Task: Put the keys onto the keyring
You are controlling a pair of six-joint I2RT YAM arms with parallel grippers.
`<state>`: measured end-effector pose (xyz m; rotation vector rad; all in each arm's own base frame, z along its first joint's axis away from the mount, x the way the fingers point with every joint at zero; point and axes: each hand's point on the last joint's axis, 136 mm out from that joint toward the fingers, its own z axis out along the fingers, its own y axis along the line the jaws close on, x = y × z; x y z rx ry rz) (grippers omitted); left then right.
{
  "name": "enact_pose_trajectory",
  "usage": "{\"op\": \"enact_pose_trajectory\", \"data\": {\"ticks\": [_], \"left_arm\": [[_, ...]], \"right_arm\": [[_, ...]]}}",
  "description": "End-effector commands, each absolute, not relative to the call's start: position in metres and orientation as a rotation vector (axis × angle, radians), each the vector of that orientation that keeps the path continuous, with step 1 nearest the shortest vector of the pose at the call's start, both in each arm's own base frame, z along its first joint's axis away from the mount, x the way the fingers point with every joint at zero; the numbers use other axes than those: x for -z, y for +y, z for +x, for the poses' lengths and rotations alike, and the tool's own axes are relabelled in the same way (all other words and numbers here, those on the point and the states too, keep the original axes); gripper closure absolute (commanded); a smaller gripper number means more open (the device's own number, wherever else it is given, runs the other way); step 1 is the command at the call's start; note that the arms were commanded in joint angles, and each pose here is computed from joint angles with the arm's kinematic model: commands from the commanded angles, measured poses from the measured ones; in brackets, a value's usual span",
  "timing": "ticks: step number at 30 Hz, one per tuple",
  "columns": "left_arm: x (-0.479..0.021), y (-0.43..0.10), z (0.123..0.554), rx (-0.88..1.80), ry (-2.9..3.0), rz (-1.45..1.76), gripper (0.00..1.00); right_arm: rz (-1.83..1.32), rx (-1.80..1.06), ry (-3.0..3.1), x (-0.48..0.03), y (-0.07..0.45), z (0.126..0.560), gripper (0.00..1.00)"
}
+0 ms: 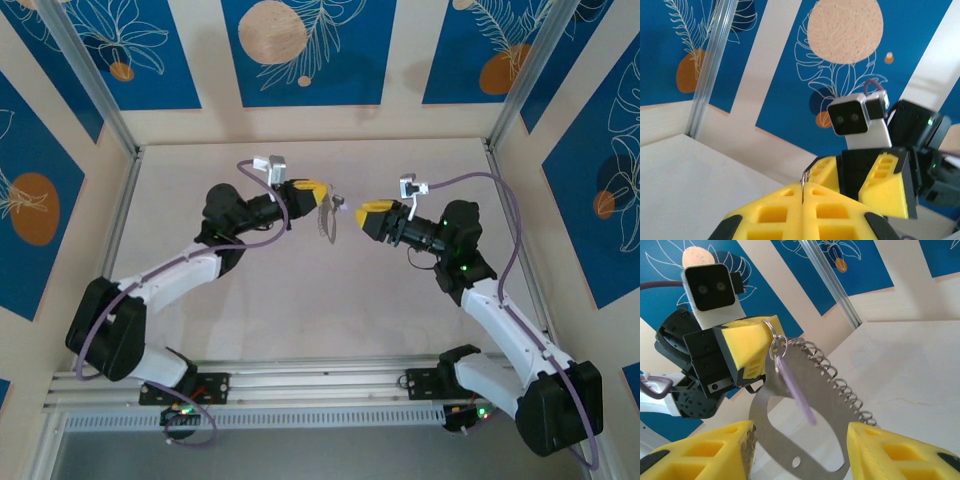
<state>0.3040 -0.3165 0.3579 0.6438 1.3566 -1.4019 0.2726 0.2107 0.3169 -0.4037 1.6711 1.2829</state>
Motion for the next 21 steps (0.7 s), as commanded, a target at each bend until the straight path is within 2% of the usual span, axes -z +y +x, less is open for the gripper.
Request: {"op": "enact_pose_trajectory", "data": {"ticks": [1, 21], "left_arm": [[-0.386, -0.309, 0.292, 1.551, 1.226, 0.628, 1.0], [-0.384, -0.312, 0.296, 1.639, 1.238, 0.601, 1.0]], "right_arm": [[-0.421, -1.257, 1.556, -0.335, 0.212, 0.27, 0.47], [-0.551, -1.169, 1.547, -0.339, 0.254, 0.286, 0.44]]}}
